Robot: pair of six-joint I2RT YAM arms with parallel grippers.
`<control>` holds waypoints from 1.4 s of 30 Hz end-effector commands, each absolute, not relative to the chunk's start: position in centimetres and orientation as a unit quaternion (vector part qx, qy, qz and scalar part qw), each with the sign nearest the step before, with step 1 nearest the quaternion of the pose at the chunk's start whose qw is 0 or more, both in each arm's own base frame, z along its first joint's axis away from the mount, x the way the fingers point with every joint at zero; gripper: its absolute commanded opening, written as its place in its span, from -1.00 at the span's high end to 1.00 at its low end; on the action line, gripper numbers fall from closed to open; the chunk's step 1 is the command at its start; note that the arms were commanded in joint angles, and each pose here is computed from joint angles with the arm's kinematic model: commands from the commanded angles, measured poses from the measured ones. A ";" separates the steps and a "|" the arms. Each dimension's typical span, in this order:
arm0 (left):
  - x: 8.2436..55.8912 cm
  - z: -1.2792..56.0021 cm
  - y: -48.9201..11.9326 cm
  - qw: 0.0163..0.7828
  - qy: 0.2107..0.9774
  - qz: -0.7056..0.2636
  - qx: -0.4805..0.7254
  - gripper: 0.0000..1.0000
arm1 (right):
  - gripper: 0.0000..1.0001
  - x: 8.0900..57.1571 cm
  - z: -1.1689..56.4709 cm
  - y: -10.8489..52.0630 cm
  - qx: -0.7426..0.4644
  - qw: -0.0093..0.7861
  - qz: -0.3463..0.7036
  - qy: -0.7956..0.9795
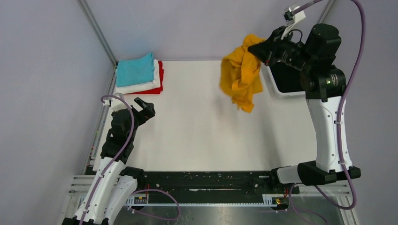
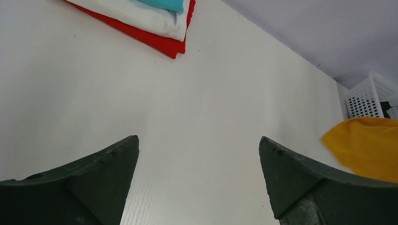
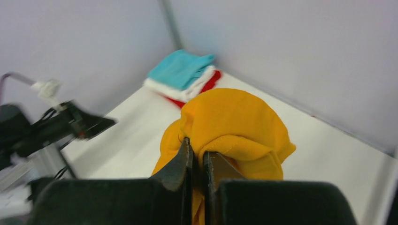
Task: Fold and stack the t-shirts
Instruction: Move the tshirt to the center of the board
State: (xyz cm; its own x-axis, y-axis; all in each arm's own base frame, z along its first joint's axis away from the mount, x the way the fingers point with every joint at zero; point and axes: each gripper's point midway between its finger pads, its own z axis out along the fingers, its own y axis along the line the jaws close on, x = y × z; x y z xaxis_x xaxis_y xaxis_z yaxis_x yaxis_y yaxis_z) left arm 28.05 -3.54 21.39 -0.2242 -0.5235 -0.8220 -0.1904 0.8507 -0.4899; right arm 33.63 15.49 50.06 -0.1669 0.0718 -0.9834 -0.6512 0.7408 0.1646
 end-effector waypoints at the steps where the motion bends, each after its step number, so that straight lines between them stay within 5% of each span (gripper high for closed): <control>1: 27.9 23.1 -4.3 0.591 0.755 -0.173 -0.225 -0.98 | 1.00 27.3 50.8 21.1 -0.310 0.572 0.389 0.652; 8: 27.1 23.3 -4.7 0.577 0.761 -0.189 -0.230 -0.98 | 1.00 26.2 44.9 25.4 -0.282 0.498 0.462 0.677; 13: 26.7 22.1 -4.8 0.550 0.774 -0.191 -0.249 -0.98 | 0.76 32.3 29.8 21.1 -0.062 0.458 0.324 0.826; 16: 26.6 20.7 -5.3 0.519 0.790 -0.195 -0.262 -0.98 | -0.06 33.6 20.6 15.2 0.043 0.420 0.151 0.894; 20: 26.4 17.4 -7.1 0.456 0.821 -0.221 -0.263 -0.98 | -0.96 32.5 16.9 8.7 0.100 0.391 -0.025 0.915; 24: 25.1 13.5 -9.7 0.382 0.858 -0.240 -0.245 -0.98 | -0.99 30.4 16.7 8.0 0.099 0.391 -0.019 0.915; 30: 20.4 7.4 -13.6 0.291 0.906 -0.246 -0.185 -0.98 | -0.97 26.8 14.5 13.2 0.070 0.376 0.157 0.911; 42: 19.3 4.0 -17.4 0.252 0.926 -0.242 -0.143 -0.89 | -0.85 22.9 10.2 17.9 0.012 0.314 0.226 0.922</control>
State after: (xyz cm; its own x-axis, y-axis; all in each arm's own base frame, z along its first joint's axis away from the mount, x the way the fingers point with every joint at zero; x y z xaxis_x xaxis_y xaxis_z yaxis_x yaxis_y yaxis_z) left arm 17.98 -15.04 3.38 -0.8389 -0.3901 -0.3795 -0.1815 0.8579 -0.4807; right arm 22.18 15.60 9.48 -0.8165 0.1256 -0.5635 -0.0898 0.9365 0.3389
